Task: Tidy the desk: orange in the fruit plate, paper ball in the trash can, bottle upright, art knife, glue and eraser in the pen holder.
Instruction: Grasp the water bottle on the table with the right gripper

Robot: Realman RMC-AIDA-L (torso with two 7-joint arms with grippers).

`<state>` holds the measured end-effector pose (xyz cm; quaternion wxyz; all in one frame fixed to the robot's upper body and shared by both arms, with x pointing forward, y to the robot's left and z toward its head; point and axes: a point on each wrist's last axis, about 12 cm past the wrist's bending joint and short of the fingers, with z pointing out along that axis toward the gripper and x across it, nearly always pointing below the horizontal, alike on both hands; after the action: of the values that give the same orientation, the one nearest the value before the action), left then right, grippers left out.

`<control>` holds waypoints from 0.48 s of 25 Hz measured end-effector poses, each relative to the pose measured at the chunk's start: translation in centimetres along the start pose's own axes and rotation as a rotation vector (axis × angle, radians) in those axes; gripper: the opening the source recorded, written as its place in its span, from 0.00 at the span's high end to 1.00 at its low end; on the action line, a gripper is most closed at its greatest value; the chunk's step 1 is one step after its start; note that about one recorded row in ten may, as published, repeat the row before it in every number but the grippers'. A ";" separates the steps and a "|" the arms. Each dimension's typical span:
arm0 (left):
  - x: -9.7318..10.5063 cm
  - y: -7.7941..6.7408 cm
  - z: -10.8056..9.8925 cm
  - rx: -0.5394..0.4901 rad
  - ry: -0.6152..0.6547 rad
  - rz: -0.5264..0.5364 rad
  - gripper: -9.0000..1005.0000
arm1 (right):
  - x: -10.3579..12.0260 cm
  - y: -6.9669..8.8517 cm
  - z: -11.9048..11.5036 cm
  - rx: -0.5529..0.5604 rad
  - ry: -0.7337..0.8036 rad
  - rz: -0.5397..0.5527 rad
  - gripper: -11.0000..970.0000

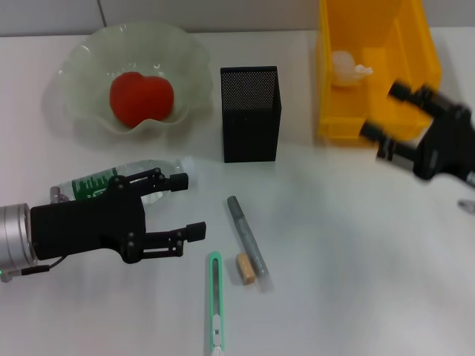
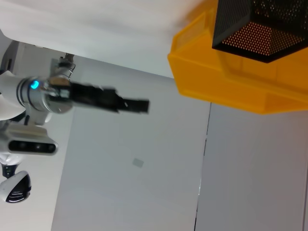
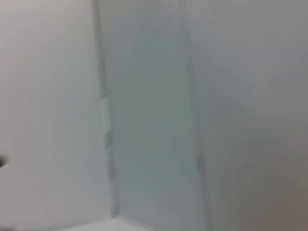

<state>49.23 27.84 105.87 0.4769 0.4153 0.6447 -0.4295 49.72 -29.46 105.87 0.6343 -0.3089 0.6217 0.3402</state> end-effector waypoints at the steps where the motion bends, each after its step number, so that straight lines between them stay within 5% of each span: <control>1: 0.0 0.0 0.0 0.000 0.000 0.000 0.26 | 0.0 0.0 0.0 0.000 0.000 0.000 0.17; 12: -0.8 0.8 0.4 -0.006 -0.008 0.002 0.27 | 1.6 1.5 0.2 -0.229 0.236 0.015 0.17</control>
<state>50.23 27.53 106.43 0.4811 0.4126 0.6438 -0.4287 48.62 -28.33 104.31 0.5152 -0.4122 0.6513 0.3748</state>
